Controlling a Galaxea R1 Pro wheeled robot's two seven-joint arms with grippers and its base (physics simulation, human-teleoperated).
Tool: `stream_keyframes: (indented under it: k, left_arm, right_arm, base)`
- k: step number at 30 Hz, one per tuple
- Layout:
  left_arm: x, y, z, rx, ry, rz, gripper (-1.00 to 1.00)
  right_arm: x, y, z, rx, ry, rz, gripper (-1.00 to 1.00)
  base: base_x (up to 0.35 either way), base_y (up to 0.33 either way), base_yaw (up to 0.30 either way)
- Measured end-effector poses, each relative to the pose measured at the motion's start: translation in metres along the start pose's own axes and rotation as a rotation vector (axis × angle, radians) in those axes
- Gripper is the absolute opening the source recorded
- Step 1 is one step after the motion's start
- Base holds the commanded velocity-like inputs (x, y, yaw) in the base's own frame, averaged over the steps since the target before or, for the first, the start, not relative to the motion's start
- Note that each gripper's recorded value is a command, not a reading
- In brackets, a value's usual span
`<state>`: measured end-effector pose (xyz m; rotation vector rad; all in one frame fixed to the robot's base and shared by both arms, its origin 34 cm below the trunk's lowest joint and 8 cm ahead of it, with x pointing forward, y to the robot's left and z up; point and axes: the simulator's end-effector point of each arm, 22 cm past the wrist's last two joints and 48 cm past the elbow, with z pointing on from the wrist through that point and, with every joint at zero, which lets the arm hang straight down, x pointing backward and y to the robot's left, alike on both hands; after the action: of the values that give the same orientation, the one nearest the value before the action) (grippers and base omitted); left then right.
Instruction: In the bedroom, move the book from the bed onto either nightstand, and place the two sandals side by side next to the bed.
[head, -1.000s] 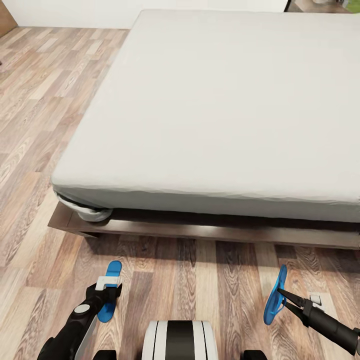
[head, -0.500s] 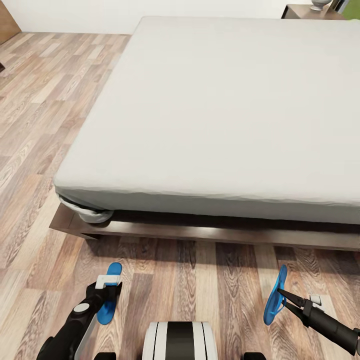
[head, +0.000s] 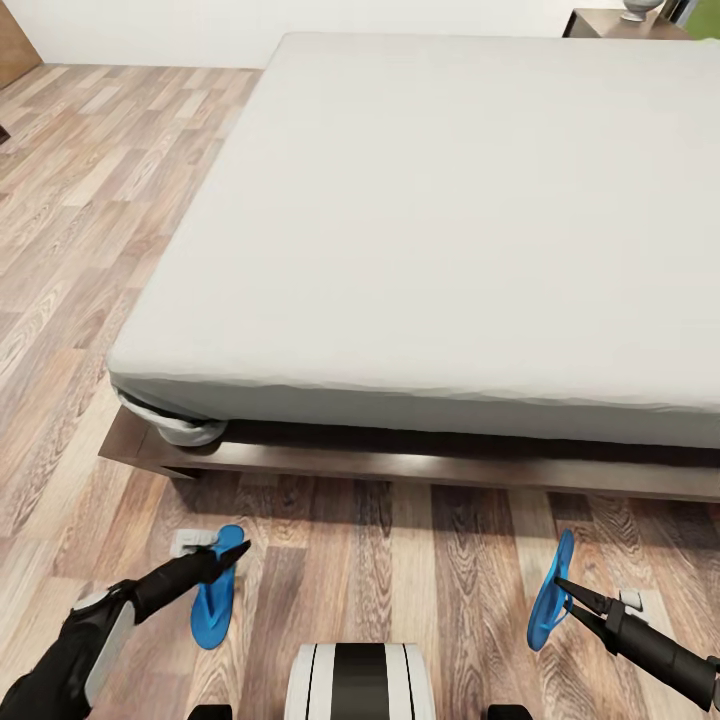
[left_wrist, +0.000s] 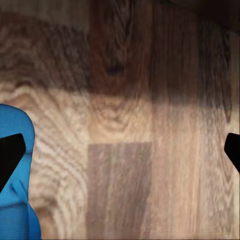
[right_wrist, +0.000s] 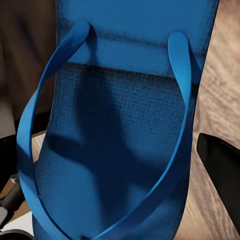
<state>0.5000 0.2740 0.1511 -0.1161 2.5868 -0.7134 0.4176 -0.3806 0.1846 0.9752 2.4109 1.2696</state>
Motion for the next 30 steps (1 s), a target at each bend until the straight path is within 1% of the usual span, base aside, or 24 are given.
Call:
stream_keyframes:
  k: [1, 3, 4, 5, 6, 7, 9, 11, 13, 14, 15, 16, 19, 20, 21, 22, 24, 25, 26, 28, 30]
  left_arm:
    - [-0.001, 0.001, -0.002, 0.005, -0.005, -0.006, 1.0]
    - [-0.003, 0.007, -0.011, 0.018, -0.025, -0.041, 1.0]
    - [0.011, 0.015, -0.02, 0.022, -0.014, -0.077, 1.0]
    - [0.033, 0.027, -0.032, 0.018, 0.006, -0.134, 1.0]
    - [0.047, 0.036, -0.04, 0.014, 0.016, -0.179, 1.0]
    - [0.059, 0.043, -0.047, 0.009, 0.021, -0.217, 1.0]
    - [0.073, 0.054, -0.057, -0.005, 0.019, -0.272, 1.0]
    - [0.077, 0.057, -0.06, -0.009, 0.016, -0.29, 1.0]
    - [0.079, 0.058, -0.062, -0.008, 0.014, -0.3, 1.0]
    - [0.078, 0.058, -0.062, -0.006, 0.011, -0.302, 1.0]
    - [0.078, 0.057, -0.062, 0.0, 0.009, -0.305, 1.0]
    - [0.077, 0.055, -0.063, 0.011, 0.005, -0.307, 1.0]
    - [0.076, 0.052, -0.063, 0.026, 0.001, -0.308, 1.0]
    - [0.075, 0.051, -0.063, 0.029, 0.0, -0.308, 1.0]
    - [0.075, 0.051, -0.063, 0.03, -0.001, -0.308, 1.0]
    - [0.075, 0.051, -0.063, 0.03, -0.001, -0.309, 1.0]
    - [0.074, 0.051, -0.063, 0.032, -0.002, -0.309, 1.0]
    - [0.073, 0.05, -0.063, 0.033, -0.002, -0.309, 1.0]
    - [0.072, 0.05, -0.063, 0.034, -0.004, -0.308, 1.0]
    - [0.068, 0.049, -0.061, 0.038, -0.008, -0.306, 1.0]
    - [0.063, 0.05, -0.06, 0.041, -0.013, -0.307, 1.0]
  right_arm:
    - [0.0, 0.0, 0.0, 0.001, 0.001, 0.0, -1.0]
    - [0.002, -0.003, -0.001, 0.009, 0.003, 0.001, -1.0]
    - [0.003, -0.005, -0.002, 0.016, 0.003, -0.001, -1.0]
    - [0.003, -0.007, -0.003, 0.021, 0.001, -0.01, -1.0]
    - [0.002, -0.008, -0.004, 0.025, -0.003, -0.021, -1.0]
    - [0.001, -0.009, -0.004, 0.028, -0.007, -0.035, -1.0]
    - [0.0, -0.014, -0.007, 0.042, -0.022, -0.069, -1.0]
    - [0.0, -0.019, -0.01, 0.056, -0.033, -0.093, -1.0]
    - [-0.003, -0.022, -0.012, 0.068, -0.046, -0.137, -1.0]
    - [-0.004, -0.026, -0.013, 0.085, -0.05, -0.15, -1.0]
    - [-0.005, -0.032, -0.013, 0.116, -0.054, -0.158, -1.0]
    - [-0.008, -0.047, -0.016, 0.188, -0.061, -0.165, -1.0]
    - [-0.016, -0.085, -0.025, 0.37, -0.078, -0.17, -1.0]
    - [-0.02, -0.105, -0.034, 0.474, -0.085, -0.172, -1.0]
    - [-0.022, -0.117, -0.04, 0.544, -0.088, -0.175, -1.0]
    - [-0.026, -0.131, -0.048, 0.63, -0.083, -0.191, -1.0]
    - [-0.028, -0.142, -0.055, 0.713, -0.059, -0.228, -1.0]
    - [-0.028, -0.147, -0.057, 0.749, -0.035, -0.259, -1.0]
    - [-0.027, -0.149, -0.059, 0.766, -0.02, -0.276, -1.0]
    - [-0.025, -0.158, -0.067, 0.826, 0.019, -0.313, -1.0]
    - [-0.033, -0.171, -0.083, 0.946, 0.026, -0.351, -1.0]
  base:
    - [0.0, 0.0, 0.0]
    - [0.0, 0.0, 0.0]
    - [0.0, 0.0, 0.0]
    - [0.0, 0.0, 0.0]
    - [0.0, 0.0, 0.0]
    - [0.0, 0.0, 0.0]
    - [0.0, 0.0, 0.0]
    - [0.0, 0.0, 0.0]
    - [0.0, 0.0, 0.0]
    - [0.0, 0.0, 0.0]
    - [0.0, 0.0, 0.0]
    - [0.0, 0.0, 0.0]
    - [0.0, 0.0, 0.0]
    - [0.0, 0.0, 0.0]
    - [0.0, 0.0, 0.0]
    - [0.0, 0.0, 0.0]
    - [0.0, 0.0, 0.0]
    - [0.0, 0.0, 0.0]
    - [0.0, 0.0, 0.0]
    - [0.0, 0.0, 0.0]
    - [0.0, 0.0, 0.0]
